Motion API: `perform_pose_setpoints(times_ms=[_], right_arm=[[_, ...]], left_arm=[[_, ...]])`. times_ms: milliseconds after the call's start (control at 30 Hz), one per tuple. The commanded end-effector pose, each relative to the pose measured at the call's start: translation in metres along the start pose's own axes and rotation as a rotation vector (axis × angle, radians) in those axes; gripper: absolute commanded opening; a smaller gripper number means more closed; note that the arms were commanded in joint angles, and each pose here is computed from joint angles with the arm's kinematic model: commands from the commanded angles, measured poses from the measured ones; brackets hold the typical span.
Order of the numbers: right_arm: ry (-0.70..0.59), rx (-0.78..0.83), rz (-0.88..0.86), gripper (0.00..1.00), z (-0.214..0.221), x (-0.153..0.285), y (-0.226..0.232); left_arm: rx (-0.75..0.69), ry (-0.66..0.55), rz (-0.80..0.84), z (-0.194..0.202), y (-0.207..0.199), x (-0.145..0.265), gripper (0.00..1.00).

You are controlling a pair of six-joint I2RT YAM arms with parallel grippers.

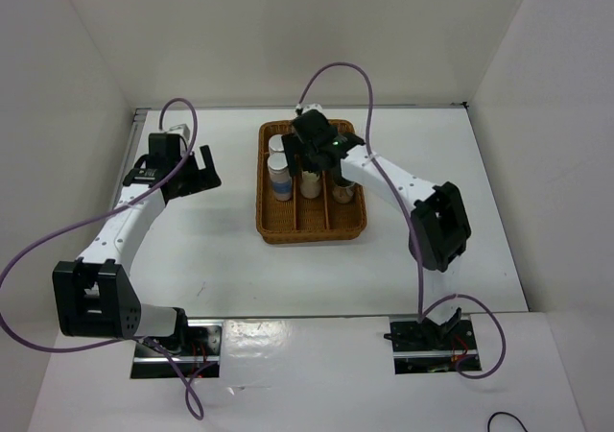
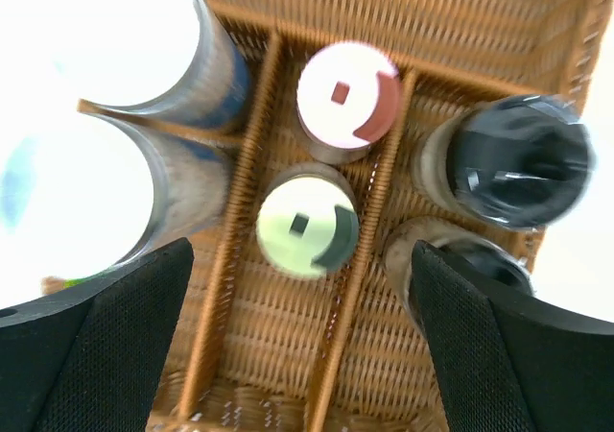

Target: Organize the condiment bottles

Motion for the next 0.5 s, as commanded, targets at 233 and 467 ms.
perform_pose_setpoints(times_ms=[233, 467], right_arm=[[-0.306, -0.145, -0.087, 0.99, -0.065, 0.117, -0.018], [-0.465, -0.178, 0.133, 0.99, -0.067, 0.142, -0.062]], left_arm=[[-0.076, -0.127, 0.102, -0.033, -0.011, 0.021, 1.00], [-0.157, -0.233, 0.144, -0.057, -0.018, 0.050, 1.00]])
Point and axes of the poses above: each gripper's point midway between its finger pads, its own x axis back along the fingers, its own y axis along the line the jaws close on, z = x × y, the point moved 6 cm from there along x, back along the fingers, and after that the axes turned 11 degrees about -x, right-handed, at the moved point
